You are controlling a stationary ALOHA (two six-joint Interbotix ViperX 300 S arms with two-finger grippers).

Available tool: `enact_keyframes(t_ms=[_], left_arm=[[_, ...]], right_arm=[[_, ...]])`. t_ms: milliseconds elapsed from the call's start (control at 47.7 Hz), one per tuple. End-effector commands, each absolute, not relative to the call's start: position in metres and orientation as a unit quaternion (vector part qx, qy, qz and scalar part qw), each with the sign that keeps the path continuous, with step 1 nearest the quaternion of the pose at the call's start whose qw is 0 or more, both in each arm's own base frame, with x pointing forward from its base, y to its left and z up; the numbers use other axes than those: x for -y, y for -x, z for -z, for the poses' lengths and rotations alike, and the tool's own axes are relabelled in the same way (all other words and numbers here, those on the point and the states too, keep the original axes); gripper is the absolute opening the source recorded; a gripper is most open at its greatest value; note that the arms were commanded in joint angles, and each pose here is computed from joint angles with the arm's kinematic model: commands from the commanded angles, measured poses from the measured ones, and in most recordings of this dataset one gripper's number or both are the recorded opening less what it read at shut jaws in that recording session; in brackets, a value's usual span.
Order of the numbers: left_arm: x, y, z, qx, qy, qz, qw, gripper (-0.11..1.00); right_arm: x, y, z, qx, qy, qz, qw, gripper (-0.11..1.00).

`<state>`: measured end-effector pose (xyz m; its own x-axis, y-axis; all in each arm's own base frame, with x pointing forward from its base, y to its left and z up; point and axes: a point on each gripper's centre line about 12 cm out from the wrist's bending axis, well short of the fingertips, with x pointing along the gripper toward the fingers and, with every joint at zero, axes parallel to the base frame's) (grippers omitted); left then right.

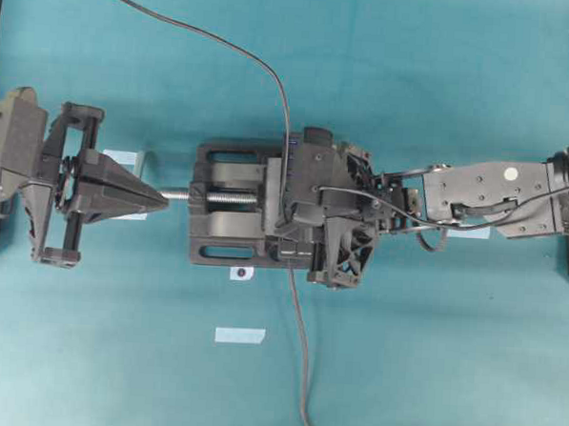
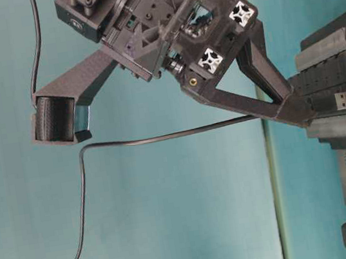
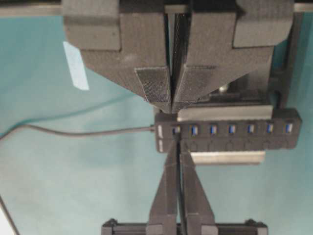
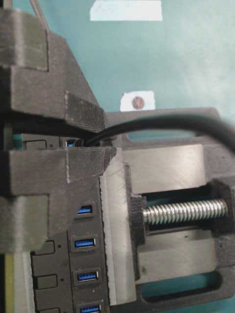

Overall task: Insert the USB into the front port of the fixed hub.
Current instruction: 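Carry the plug with the right gripper to the hub's front port, then push the held plug into the hub's front port with the right gripper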

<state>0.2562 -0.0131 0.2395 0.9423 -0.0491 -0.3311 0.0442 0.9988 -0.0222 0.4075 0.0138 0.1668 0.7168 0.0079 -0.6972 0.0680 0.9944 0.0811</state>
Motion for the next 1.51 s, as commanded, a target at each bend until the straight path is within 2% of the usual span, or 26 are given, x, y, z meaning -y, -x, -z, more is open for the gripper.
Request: enact_keyframes(t_ms=[0, 1488], left_arm=[[0.0137, -0.258, -0.2457, -0.158, 0.007, 0.025, 0.987, 0.0], [0.0137, -0.2581, -0.2452, -0.157, 0.027, 0.022, 0.987, 0.0]], right_arm=[[-0.0152, -0.4092, -0.1761, -0.362, -0.056, 0.016, 0.93, 0.01], [-0.0225, -0.4093, -0.1748, -0.37, -0.052, 0.009, 0.928, 0.01]])
